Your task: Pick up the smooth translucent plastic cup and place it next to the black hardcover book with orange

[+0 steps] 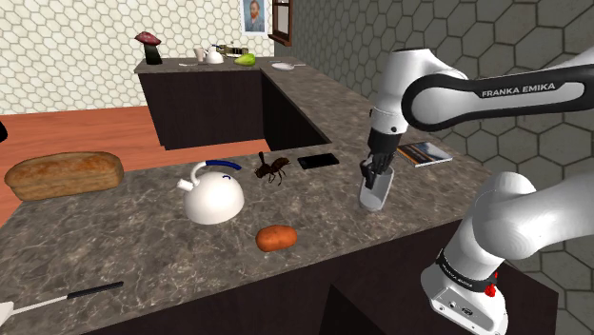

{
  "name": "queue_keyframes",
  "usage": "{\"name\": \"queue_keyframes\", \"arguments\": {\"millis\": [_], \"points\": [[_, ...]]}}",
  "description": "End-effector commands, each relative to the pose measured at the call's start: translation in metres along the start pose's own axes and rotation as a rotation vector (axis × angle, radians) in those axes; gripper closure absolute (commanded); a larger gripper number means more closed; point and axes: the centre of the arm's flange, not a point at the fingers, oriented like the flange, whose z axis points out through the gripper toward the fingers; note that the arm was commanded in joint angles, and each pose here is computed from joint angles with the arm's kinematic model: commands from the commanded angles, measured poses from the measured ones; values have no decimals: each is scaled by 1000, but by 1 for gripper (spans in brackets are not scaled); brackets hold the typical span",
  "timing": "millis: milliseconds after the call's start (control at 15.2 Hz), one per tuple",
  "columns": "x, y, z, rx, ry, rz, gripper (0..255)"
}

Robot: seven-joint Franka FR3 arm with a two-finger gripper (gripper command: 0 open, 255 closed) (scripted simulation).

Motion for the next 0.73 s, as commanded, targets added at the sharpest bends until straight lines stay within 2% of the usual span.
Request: {"name": "queue_keyframes", "arguments": {"millis": [0,660], "points": [[1,0,-11,0,0,0,255],[-1,-3,-64,0,0,0,255]]}}
